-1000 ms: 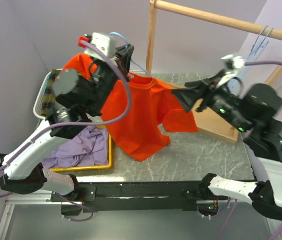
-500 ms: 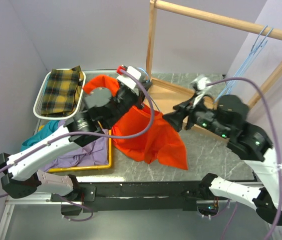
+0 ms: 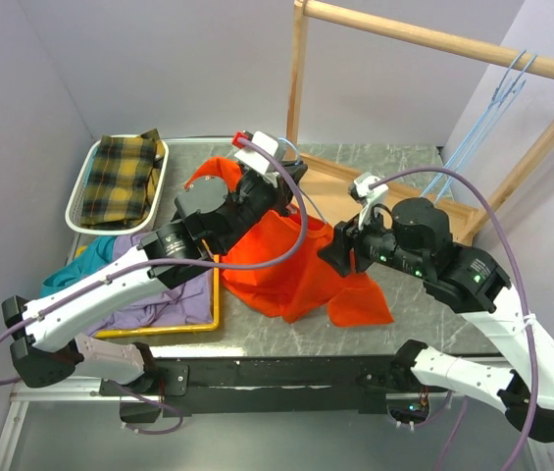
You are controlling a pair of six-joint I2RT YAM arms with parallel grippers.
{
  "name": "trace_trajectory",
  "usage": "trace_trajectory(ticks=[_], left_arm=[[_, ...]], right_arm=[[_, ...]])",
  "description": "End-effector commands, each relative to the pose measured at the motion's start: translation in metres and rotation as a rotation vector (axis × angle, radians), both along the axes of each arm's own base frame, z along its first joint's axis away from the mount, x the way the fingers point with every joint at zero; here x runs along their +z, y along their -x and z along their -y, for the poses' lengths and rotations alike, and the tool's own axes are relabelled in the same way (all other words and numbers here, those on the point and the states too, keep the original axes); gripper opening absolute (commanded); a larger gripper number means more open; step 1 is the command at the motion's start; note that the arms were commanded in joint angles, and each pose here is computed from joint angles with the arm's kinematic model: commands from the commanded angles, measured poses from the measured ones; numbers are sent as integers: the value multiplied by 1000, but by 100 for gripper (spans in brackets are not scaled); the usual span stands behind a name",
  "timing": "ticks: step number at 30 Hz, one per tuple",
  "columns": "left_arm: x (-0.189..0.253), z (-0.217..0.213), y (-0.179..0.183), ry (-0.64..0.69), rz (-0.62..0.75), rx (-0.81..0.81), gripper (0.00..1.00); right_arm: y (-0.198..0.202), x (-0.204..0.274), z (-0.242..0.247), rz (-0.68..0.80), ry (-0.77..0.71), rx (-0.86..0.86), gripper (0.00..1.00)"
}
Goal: Place the t-shirt on the hanger
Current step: Place the hanger at the clothesline.
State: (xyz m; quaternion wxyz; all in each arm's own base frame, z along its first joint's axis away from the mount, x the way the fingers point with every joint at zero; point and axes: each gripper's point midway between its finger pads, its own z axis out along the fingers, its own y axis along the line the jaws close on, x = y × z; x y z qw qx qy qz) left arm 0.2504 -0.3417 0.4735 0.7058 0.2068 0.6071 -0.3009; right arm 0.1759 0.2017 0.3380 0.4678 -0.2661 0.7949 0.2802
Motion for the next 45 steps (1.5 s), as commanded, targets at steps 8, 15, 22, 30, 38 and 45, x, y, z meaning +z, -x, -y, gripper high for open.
trace_trajectory(ticks=[8, 15, 22, 30, 38, 45], left_arm=[[23, 5, -3, 111, 21, 8, 1], [24, 6, -8, 123, 23, 29, 1], [20, 11, -16, 114, 6, 59, 36], [15, -2, -19, 119, -9, 113, 99], [30, -36, -2, 190, -35, 121, 96], [39, -82, 7, 279, -31, 197, 96]], right_arm=[[0, -31, 3, -43, 125, -17, 47], [4, -38, -5, -65, 135, 21, 1], [-3, -19, 0, -23, 37, -71, 0], [-6, -5, 4, -17, -61, -146, 0], [-18, -2, 19, -75, -62, -315, 0], [-27, 8, 49, -75, -84, -509, 0]])
